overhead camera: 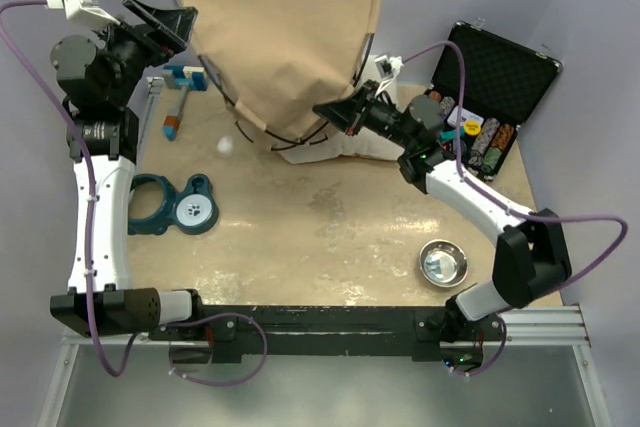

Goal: Set up the pet tent

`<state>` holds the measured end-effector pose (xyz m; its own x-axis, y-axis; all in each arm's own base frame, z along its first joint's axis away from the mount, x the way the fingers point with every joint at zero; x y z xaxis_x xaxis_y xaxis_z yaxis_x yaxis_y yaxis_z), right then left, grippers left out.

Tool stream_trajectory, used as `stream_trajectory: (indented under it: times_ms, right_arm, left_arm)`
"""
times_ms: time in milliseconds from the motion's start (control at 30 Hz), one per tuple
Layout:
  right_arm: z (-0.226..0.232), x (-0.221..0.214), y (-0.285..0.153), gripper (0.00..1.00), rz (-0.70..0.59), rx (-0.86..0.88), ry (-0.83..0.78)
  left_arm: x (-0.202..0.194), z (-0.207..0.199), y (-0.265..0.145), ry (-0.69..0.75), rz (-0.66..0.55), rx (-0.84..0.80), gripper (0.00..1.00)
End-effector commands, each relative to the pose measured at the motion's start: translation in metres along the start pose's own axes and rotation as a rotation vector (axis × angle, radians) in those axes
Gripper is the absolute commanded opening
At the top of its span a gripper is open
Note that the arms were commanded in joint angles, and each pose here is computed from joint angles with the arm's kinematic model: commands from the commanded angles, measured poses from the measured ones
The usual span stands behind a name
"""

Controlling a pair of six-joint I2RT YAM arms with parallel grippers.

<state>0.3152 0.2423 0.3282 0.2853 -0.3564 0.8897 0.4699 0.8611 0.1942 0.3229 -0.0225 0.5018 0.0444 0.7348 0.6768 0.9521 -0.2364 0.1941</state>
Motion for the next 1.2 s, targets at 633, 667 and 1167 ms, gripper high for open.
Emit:
stream_trajectory:
  times_ms: [633, 667, 1167]
  right_arm:
    - [0.034, 0.224, -0.033, 0.0, -0.294, -0.351, -0.459]
    - [0.035, 0.226, -0.034, 0.0, -0.291, -0.367, -0.473]
    - [0.021, 0.243, -0.044, 0.0, -0.177, -0.593, -0.633]
  left_arm:
    - [-0.212, 0.056, -0.04, 1.286, 0.412, -0.513, 1.0]
    - [-0.226, 0.059, -0.032, 1.33, 0.397, -0.533, 1.0]
    - [-0.378, 0.104, 0.066, 1.789, 0.297, -0.713, 1.0]
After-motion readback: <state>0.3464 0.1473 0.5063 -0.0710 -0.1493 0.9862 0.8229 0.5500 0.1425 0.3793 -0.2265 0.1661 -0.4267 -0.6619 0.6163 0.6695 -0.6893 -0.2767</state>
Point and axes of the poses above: each gripper's point midway between its finger pads, its own y axis out along the fingers, its own z axis along the line the jaws close on, x = y × z, the point moved 9 cm from there along -y, back along the fingers, and after that the axes turned 7 degrees about -y, right-handed, at the moved point
